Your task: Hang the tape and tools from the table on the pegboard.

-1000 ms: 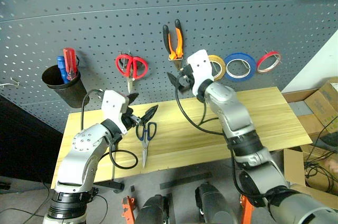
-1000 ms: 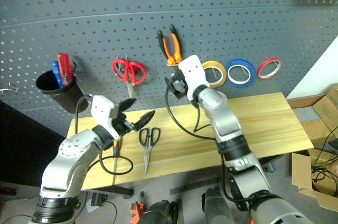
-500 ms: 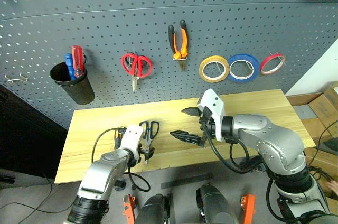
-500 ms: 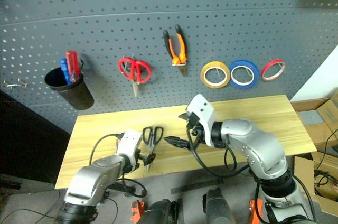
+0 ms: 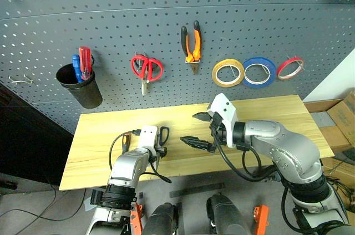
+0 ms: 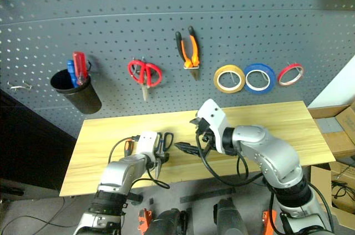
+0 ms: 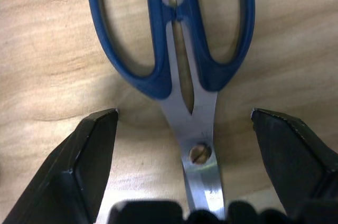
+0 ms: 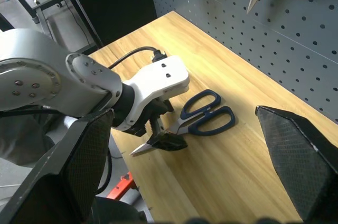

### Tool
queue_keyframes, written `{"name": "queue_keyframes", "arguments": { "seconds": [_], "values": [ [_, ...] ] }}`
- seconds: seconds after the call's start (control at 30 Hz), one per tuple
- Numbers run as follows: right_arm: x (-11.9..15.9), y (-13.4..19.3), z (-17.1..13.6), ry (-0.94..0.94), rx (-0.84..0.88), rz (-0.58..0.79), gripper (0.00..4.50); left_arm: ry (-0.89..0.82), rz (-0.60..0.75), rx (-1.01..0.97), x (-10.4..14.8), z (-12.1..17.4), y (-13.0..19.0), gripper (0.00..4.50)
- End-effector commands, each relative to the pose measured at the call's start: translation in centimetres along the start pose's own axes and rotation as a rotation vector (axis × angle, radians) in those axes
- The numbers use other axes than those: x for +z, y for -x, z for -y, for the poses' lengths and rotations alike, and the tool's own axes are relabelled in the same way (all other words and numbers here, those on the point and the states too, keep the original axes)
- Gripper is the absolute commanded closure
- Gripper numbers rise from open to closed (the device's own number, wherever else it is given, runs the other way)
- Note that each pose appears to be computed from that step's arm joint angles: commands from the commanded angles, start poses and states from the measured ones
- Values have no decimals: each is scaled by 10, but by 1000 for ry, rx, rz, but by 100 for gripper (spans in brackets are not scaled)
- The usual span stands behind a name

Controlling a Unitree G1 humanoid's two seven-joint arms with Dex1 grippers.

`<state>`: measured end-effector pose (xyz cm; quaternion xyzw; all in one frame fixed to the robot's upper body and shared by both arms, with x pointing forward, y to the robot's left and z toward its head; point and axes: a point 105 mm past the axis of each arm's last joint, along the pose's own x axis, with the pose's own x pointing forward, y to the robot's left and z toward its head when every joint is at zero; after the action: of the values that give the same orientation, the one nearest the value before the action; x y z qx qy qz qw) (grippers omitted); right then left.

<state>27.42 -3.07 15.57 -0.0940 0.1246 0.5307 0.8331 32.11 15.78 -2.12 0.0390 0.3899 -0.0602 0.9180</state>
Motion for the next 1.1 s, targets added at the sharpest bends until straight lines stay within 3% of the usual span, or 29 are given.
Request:
{"name": "queue_keyframes", "arguments": {
  "seconds": [0.03,0.23,0.33,0.57,0.7,0.83,0.93,1.1],
  "values": [
    [9,6,-2,12,2,36,0,-11,-6,2,-4,-1,-3,139],
    [7,11,4,-10,-24,34,0,27,2,-12,-8,-3,-3,354],
    [7,13,7,-25,-42,36,0,48,16,-41,-8,-7,0,397],
    [10,22,20,15,-124,49,0,101,58,-173,-3,-12,17,408],
    [19,38,30,107,-195,91,0,64,172,-310,13,-10,42,414],
    [21,63,30,206,-202,95,0,-127,431,-471,49,-4,92,416],
    [23,72,28,233,-187,101,0,-170,572,-544,68,1,123,416],
    [25,75,26,251,-170,106,0,-332,763,-508,99,1,158,416]
  ]
}}
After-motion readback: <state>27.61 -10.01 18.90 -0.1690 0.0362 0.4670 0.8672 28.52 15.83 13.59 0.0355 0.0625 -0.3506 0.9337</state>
